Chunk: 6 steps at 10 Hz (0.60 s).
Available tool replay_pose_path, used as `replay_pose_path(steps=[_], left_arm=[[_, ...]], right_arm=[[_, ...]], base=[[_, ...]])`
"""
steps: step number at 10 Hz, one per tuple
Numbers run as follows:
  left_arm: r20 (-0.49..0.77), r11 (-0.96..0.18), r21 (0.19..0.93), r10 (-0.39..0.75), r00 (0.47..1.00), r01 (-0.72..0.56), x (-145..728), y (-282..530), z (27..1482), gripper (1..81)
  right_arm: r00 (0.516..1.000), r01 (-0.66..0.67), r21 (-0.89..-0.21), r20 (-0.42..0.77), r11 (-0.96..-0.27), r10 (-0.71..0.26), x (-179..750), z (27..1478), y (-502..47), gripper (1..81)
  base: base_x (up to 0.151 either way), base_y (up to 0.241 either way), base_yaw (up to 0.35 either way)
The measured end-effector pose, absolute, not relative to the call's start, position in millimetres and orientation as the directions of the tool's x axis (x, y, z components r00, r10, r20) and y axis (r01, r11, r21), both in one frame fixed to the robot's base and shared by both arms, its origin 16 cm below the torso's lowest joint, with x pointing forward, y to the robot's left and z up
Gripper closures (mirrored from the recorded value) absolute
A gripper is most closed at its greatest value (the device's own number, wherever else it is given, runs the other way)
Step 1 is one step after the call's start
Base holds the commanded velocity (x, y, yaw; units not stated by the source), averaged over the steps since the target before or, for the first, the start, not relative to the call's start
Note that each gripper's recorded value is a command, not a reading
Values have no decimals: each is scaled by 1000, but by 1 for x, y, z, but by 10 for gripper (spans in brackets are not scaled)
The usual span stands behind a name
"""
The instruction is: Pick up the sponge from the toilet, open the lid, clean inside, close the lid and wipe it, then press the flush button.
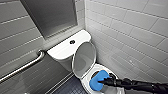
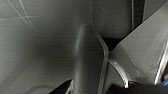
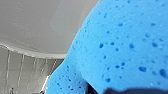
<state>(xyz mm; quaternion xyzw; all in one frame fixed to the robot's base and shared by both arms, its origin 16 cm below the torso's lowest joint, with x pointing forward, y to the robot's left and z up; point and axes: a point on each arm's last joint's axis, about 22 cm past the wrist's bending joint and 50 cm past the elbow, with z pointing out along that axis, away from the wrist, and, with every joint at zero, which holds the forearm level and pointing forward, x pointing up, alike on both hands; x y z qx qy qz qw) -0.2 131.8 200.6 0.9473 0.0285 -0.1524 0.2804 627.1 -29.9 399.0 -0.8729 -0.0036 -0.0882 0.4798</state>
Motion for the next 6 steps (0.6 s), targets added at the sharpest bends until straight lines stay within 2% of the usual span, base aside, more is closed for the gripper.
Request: replay_pose_path(steps=[2,6], left_arm=[[-305,-841,522,-31,952,140,0,132,201,10],[-306,-842,521,-31,952,140,-1,132,201,10]], right_arm=[[985,79,-826,151,-559,-84,647,382,1,811],[980,31,-770,149,-637,-132,680,335,23,811]], base=[[0,0,0],[0,0,0]])
